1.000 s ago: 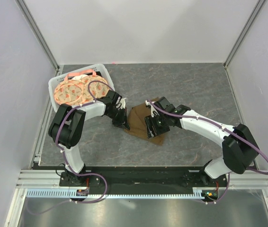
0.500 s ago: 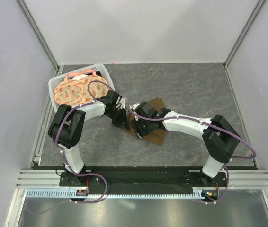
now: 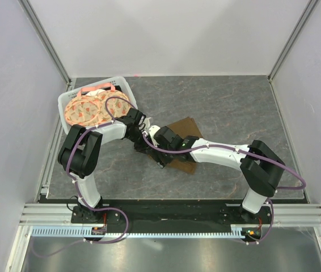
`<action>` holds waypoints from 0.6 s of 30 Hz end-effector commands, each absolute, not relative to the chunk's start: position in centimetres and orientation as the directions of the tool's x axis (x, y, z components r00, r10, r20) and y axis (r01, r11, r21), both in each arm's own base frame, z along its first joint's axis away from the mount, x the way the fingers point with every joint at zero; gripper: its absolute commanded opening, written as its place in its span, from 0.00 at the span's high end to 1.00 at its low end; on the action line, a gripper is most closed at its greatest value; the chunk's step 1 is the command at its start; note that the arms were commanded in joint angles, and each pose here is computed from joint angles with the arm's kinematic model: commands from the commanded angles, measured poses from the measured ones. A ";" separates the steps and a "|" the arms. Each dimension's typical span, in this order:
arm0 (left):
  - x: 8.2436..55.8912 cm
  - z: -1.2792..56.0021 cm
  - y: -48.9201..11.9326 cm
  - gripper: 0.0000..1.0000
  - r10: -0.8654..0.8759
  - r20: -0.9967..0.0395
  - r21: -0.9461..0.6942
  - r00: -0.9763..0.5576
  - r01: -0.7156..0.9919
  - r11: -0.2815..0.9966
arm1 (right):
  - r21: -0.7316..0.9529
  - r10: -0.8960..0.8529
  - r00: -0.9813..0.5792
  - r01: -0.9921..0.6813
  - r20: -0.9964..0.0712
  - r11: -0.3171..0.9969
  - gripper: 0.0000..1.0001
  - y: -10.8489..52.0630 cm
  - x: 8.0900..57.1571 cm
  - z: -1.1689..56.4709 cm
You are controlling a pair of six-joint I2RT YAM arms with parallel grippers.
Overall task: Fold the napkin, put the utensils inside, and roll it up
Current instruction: Roll the napkin with the utensil
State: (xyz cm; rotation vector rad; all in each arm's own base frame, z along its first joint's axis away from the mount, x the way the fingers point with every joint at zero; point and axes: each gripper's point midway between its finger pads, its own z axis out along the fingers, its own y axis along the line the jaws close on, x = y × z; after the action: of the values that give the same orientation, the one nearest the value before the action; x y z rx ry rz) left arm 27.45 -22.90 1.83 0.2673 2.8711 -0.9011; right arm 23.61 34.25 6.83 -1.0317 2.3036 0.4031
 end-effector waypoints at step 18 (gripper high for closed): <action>28.1 3.1 -22.7 0.98 0.152 -0.212 -0.545 -0.965 0.246 0.801 | 0.007 -0.606 -0.450 -0.806 -0.656 0.591 0.28 35.7 27.3 5.4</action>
State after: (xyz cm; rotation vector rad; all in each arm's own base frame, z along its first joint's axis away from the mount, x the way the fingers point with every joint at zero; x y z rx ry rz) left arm 27.36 -22.86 1.82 0.2659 2.8758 -0.9002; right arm 26.38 34.16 3.62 -1.0780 2.2978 0.3697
